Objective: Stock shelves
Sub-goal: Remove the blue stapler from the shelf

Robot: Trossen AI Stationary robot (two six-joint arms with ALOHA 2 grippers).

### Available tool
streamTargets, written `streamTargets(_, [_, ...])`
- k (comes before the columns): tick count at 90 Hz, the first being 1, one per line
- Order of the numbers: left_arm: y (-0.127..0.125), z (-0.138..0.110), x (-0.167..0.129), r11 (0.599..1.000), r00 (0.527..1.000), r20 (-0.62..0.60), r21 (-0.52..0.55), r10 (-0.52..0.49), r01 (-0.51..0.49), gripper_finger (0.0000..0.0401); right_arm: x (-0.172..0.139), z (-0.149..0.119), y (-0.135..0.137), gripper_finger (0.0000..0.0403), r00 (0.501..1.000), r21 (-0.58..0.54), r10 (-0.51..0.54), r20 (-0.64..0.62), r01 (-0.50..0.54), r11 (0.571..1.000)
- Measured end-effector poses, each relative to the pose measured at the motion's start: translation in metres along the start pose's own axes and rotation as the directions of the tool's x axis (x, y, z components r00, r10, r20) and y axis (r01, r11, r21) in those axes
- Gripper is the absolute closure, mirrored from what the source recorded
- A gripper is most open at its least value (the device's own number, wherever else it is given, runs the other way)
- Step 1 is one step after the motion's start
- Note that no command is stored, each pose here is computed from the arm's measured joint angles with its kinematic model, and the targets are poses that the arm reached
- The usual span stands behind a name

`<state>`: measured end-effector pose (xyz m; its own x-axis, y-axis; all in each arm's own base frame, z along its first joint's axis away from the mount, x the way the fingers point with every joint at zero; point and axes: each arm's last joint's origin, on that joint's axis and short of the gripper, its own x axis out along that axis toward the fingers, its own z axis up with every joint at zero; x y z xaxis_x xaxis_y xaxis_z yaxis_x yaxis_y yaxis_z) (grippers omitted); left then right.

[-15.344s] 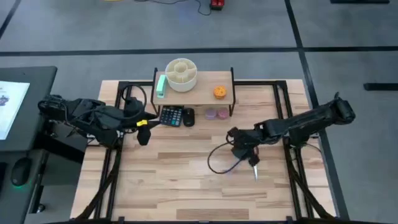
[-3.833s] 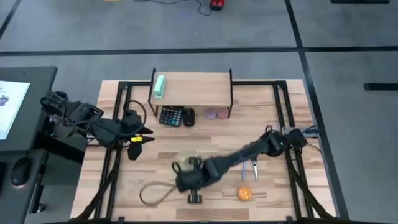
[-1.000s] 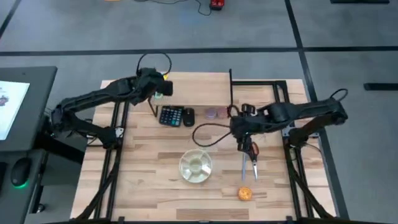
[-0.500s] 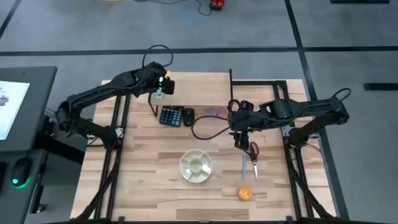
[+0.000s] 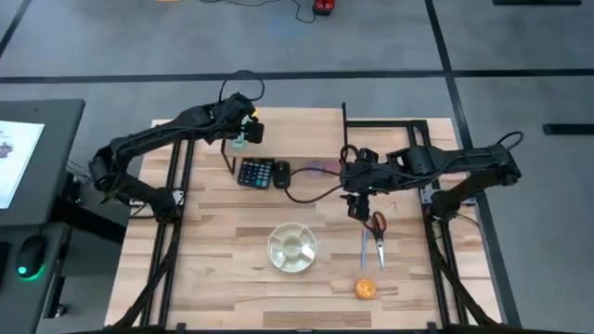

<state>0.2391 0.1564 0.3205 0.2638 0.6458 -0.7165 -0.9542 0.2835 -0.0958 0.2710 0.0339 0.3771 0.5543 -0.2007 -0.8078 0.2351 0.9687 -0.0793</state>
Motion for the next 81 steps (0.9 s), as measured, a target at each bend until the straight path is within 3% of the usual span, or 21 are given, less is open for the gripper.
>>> streamTargets(21, [-0.005, 0.002, 0.0, 0.996, 0.996, -0.008, -0.025, -0.085, 0.085, 0.0145, 0.0, 0.0, 0.0, 0.0159, 1.0, -0.001, 0.0, 0.0, 0.0, 1.0])
streamTargets(58, [-0.001, 0.001, 0.006, 0.995, 0.999, -0.007, -0.093, 0.04, -0.041, 0.0145, 0.0, 0.0, 0.0, 0.0159, 1.0, -0.004, 0.0, 0.0, 0.0, 1.0])
streamTargets(81, [-0.008, -0.005, 0.024, 0.996, 0.997, -0.067, -0.071, 0.042, -0.047, 0.015, 0.0, -0.001, 0.0, 0.0159, 1.0, -0.009, -0.001, -0.005, 0.001, 1.0])
